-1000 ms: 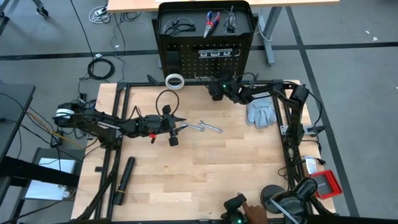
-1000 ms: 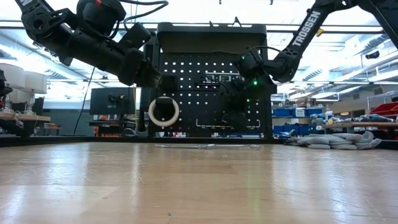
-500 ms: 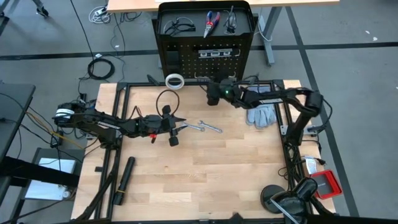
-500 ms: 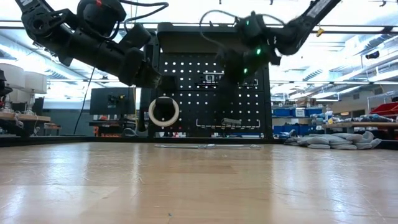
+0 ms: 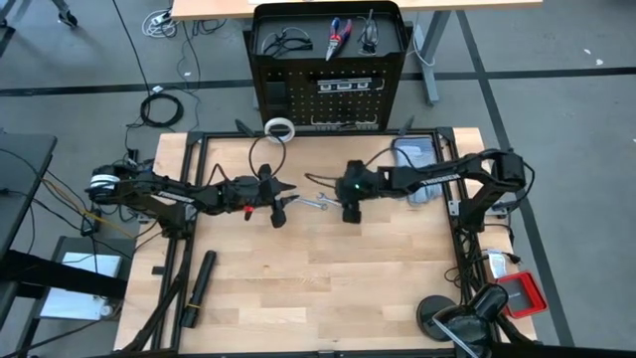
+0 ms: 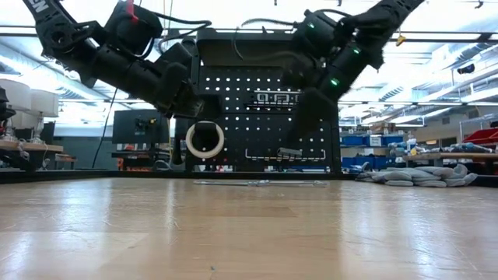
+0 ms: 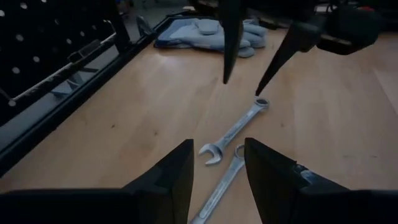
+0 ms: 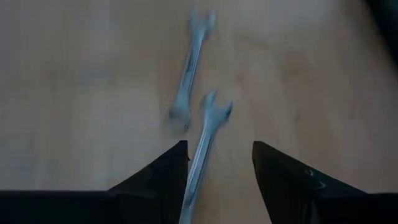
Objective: Hang tools onto peg board
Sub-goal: Hang the right silver wrench on the black pegboard
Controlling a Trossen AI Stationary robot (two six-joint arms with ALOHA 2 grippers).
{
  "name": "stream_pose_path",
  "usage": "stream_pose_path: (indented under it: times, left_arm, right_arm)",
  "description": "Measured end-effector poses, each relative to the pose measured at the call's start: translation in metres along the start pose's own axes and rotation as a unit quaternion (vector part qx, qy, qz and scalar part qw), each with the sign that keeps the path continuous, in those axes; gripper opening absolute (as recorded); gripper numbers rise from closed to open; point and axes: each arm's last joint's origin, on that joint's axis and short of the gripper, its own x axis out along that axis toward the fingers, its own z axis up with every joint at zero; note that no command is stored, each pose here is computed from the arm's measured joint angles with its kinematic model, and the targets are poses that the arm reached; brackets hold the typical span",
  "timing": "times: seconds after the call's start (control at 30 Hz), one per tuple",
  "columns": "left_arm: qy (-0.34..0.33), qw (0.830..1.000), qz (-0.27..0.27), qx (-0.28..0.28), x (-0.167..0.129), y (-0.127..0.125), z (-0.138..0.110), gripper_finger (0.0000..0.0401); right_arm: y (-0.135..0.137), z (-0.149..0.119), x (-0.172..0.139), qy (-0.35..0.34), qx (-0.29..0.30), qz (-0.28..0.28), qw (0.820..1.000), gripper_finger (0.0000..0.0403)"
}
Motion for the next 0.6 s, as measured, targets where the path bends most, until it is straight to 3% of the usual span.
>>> stream_pose_path:
  times: [0.3, 0.6]
  left_arm:
    - [-0.005, 1.000, 0.000, 0.001, 0.001, 0.000, 0.000, 0.0147]
    - [-0.016, 1.000, 0.008, -0.001, 0.001, 0.000, 0.002, 0.0147]
  right_arm:
    - [0.013, -0.035, 0.011, -0.062, 0.061, -0.016, 0.996, 0.0185]
    - [0.022, -0.054, 0.013, -0.024, 0.074, -0.006, 0.997, 0.0185]
